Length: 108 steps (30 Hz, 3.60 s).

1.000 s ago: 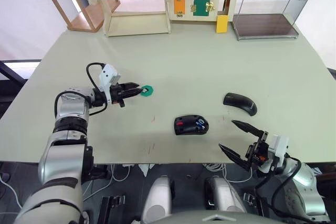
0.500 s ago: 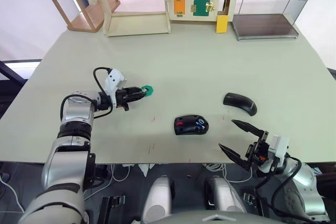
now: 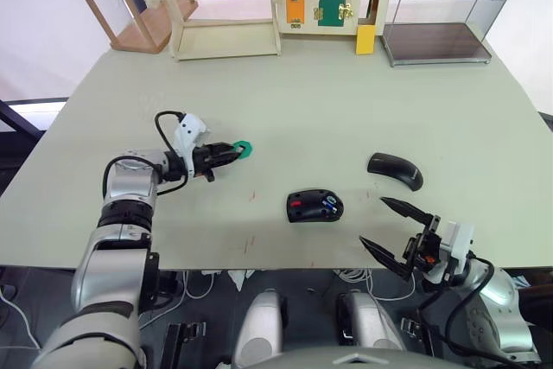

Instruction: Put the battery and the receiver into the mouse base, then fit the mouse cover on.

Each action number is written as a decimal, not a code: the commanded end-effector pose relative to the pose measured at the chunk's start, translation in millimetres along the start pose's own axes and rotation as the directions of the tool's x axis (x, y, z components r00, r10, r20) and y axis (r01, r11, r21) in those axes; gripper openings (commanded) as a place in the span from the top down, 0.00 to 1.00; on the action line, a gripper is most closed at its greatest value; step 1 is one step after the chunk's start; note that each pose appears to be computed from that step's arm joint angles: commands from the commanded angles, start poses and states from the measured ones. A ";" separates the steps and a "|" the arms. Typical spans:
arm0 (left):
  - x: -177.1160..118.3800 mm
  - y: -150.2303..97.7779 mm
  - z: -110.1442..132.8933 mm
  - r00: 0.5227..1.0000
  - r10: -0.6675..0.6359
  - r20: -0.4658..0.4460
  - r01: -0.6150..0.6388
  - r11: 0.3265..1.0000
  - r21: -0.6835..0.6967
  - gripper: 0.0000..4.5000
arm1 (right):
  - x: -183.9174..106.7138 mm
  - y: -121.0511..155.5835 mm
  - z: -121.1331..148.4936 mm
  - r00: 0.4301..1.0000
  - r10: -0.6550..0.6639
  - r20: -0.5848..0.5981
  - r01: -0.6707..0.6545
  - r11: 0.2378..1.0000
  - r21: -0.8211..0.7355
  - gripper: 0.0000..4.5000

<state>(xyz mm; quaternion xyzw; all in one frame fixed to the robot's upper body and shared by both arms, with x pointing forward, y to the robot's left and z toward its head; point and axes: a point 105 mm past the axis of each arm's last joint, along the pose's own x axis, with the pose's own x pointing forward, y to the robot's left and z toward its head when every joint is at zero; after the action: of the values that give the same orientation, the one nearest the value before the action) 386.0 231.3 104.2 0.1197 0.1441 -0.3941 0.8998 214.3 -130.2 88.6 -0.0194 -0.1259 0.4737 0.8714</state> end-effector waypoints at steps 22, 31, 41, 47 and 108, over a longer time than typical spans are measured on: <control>0.6 -2.2 5.2 0.999 0.032 -0.016 -0.032 0.999 0.029 0.68 | -0.2 -2.5 8.2 1.000 -0.005 0.029 0.006 0.999 -0.042 0.00; 1.2 -1.7 4.9 0.999 0.033 -0.017 -0.033 0.999 0.022 0.68 | -0.6 -2.0 8.0 1.000 -0.006 0.030 0.007 0.999 -0.044 0.00; 0.3 -0.2 3.8 0.999 0.042 -0.026 -0.041 0.999 0.024 0.98 | -0.4 -3.1 8.5 0.999 -0.005 0.032 0.007 0.999 -0.047 0.00; -1.3 0.4 4.0 0.999 0.040 -0.034 -0.039 0.998 0.040 0.98 | 0.2 -4.1 9.3 0.999 -0.006 0.038 0.008 0.999 -0.050 0.00; 19.2 -145.4 116.6 0.720 -0.684 -0.122 0.611 0.540 0.579 0.98 | 106.5 -20.4 71.9 0.917 0.256 -0.307 0.127 0.541 0.831 0.00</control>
<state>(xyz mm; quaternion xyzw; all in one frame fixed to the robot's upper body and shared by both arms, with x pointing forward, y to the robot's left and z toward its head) 317.1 86.6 184.0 0.2983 0.0116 -0.7182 0.6286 270.7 -62.3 171.7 0.2798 0.2994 0.4876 0.7709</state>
